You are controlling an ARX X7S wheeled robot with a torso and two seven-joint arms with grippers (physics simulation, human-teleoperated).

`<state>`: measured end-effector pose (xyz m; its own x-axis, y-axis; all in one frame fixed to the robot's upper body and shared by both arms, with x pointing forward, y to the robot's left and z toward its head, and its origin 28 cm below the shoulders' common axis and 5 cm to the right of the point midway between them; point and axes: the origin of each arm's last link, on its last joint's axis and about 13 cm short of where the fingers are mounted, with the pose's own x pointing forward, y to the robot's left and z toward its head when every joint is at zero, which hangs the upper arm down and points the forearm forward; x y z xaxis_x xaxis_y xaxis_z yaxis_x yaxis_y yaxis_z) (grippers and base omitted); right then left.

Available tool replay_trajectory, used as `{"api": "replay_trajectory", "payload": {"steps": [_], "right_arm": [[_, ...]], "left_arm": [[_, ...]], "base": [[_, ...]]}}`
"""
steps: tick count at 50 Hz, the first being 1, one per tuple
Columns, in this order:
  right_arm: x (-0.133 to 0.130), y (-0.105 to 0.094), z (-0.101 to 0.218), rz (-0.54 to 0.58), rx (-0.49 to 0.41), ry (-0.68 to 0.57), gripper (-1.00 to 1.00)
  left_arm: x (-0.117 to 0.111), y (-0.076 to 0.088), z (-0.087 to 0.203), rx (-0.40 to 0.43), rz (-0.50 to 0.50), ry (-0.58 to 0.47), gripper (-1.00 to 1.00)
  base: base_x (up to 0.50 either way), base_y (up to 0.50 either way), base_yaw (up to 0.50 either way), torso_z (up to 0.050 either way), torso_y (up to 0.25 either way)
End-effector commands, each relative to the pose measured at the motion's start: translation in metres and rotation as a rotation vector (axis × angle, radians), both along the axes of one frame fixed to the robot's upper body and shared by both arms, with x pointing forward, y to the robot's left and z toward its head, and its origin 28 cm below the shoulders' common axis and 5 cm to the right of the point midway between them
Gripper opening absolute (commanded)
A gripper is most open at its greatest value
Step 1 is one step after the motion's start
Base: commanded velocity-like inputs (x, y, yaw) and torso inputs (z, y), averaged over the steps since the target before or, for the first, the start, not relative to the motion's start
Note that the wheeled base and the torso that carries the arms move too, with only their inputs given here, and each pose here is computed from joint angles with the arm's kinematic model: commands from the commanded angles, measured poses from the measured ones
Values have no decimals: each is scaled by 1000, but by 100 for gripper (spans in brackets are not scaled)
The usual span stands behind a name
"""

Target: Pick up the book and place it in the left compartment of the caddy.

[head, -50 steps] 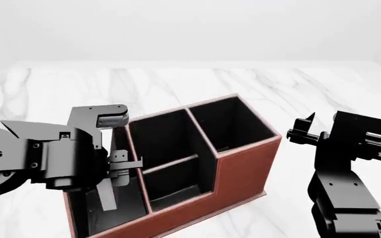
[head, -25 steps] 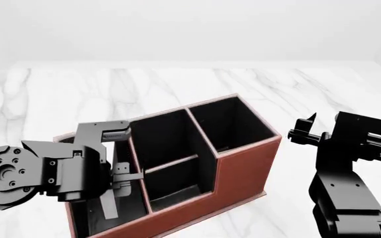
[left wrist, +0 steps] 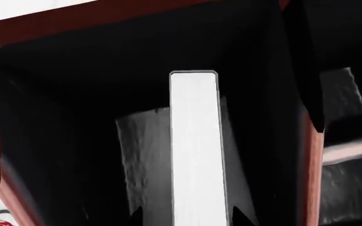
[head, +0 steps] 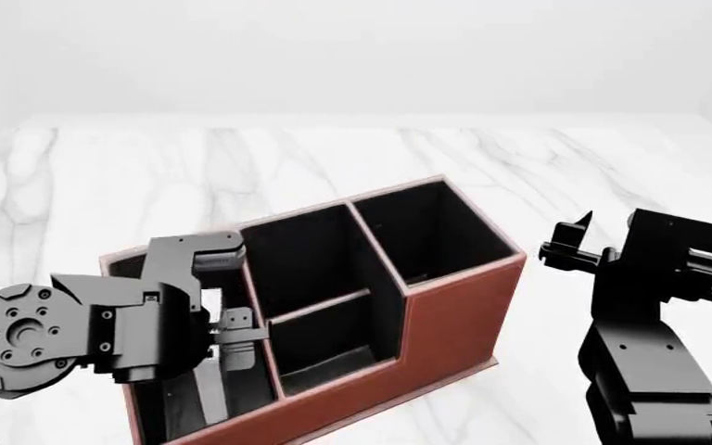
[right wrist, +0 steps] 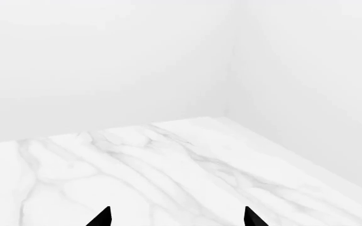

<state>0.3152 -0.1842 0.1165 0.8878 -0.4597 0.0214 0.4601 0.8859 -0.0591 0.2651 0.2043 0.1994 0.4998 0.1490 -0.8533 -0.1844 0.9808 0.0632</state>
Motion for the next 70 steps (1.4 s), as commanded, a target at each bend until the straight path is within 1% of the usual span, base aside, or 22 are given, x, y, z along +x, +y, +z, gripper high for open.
{"api": "replay_trajectory", "payload": {"steps": [1,5,8,19,24,32,40,43,45,47,48,49,50,51,52,53,54,56,57,59,67,70], "right_arm": [[0,0,0,0,-1,0,100],[0,0,1,1,0,-2,100],[0,0,0,2,1,0,100],[0,0,1,4,3,-3,100],[0,1,2,5,1,-4,100],[0,2,4,10,-2,-8,100],[-1,10,19,45,-20,-34,100],[-2,15,26,66,-28,-50,100],[-8,22,38,102,-37,-84,100],[-14,28,48,138,-37,-136,100],[-19,33,56,161,-42,-162,100],[-22,35,60,174,-47,-178,100],[-25,39,66,202,-52,-193,100],[-27,42,69,218,-57,-205,100],[-33,49,77,248,-70,-243,100],[-35,52,81,265,-73,-255,100],[-36,54,82,274,-74,-262,100],[-37,58,85,294,-78,-280,100],[-38,60,86,301,-83,-282,100],[-37,66,84,324,-77,-285,100],[-36,79,78,373,-86,-318,100],[-37,82,77,378,-98,-351,100]], "left_arm": [[3,1,3,29,10,-4,100],[2,1,5,23,1,-10,100],[1,1,4,58,-9,22,100],[-1,0,14,55,-31,5,100],[-5,-1,33,46,-41,-42,100],[-28,-2,96,-8,-67,-173,100],[-33,-3,110,-18,-69,-242,100],[-32,-2,107,2,-66,-318,100],[-31,-4,100,80,-89,-526,100],[-31,-5,93,141,-85,-659,100],[-33,-7,83,202,-91,-736,100],[-35,-8,79,207,-123,-791,100],[-36,-10,75,211,-151,-789,100],[-36,-10,70,241,-132,-810,100],[-35,-10,63,293,-140,-909,100],[-35,-10,58,297,-112,-956,100],[-36,-11,55,266,-169,-946,100],[-35,-13,47,269,-180,-980,100],[-34,-13,43,311,-190,-1007,100],[-29,-12,36,368,-183,-1056,100],[-11,-7,13,367,-172,-1167,100],[-4,-6,9,404,-172,-1234,100]], "base": [[0,0,0,0,0],[0,0,0,0,0],[0,0,0,0,0],[0,0,0,0,0],[0,0,0,0,0],[0,0,0,0,0],[0,0,0,0,0],[0,0,0,0,0],[0,0,0,0,0],[0,0,0,0,0],[0,0,0,0,0],[0,0,0,0,0],[0,0,0,0,0],[0,0,0,0,0],[0,0,0,0,0],[0,0,0,0,0],[0,0,0,0,0],[0,0,0,0,0],[0,0,0,0,0],[0,0,0,0,0],[0,0,0,0,0],[0,0,0,0,0]]}}
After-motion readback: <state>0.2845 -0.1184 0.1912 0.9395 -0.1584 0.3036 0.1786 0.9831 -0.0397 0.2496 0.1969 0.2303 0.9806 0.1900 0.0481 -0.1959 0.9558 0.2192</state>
